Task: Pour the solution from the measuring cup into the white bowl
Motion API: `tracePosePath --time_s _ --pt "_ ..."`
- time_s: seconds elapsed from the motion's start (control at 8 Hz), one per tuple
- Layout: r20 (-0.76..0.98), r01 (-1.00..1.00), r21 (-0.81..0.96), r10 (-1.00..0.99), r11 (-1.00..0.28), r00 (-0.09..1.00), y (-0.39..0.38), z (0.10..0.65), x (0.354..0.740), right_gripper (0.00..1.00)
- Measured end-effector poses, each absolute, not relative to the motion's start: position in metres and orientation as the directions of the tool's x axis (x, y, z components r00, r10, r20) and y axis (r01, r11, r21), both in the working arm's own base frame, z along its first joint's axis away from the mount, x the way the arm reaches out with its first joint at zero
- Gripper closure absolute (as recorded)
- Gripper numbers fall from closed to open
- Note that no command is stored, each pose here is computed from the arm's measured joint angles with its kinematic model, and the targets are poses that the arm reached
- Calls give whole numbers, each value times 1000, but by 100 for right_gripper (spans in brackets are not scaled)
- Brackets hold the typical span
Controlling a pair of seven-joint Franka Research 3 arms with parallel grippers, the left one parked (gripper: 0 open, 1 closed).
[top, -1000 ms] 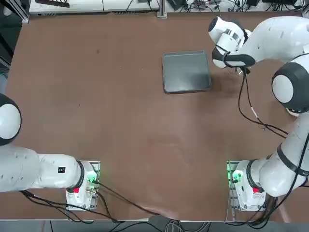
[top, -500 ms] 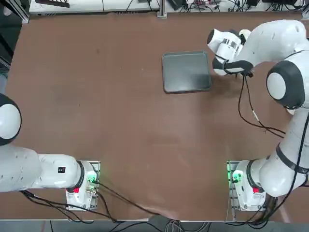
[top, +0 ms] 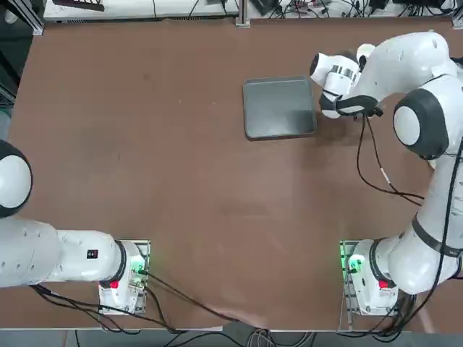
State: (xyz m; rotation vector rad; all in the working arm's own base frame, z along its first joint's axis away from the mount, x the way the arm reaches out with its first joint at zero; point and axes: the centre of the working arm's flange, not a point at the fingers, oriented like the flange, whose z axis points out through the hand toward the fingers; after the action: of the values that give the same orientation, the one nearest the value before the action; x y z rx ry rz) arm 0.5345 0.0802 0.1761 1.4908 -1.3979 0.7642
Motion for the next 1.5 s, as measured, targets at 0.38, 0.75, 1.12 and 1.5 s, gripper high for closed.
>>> tracePosePath --time_s 0.38,0.75,1.12,1.5 --pt "907 -973 218 -383 77 173 76 161 531 26" --pt "912 -975 205 -378 87 158 75 159 530 26" --pt "933 -977 178 -337 116 130 65 141 525 26" --pt "949 -978 149 -300 145 100 61 126 518 26"
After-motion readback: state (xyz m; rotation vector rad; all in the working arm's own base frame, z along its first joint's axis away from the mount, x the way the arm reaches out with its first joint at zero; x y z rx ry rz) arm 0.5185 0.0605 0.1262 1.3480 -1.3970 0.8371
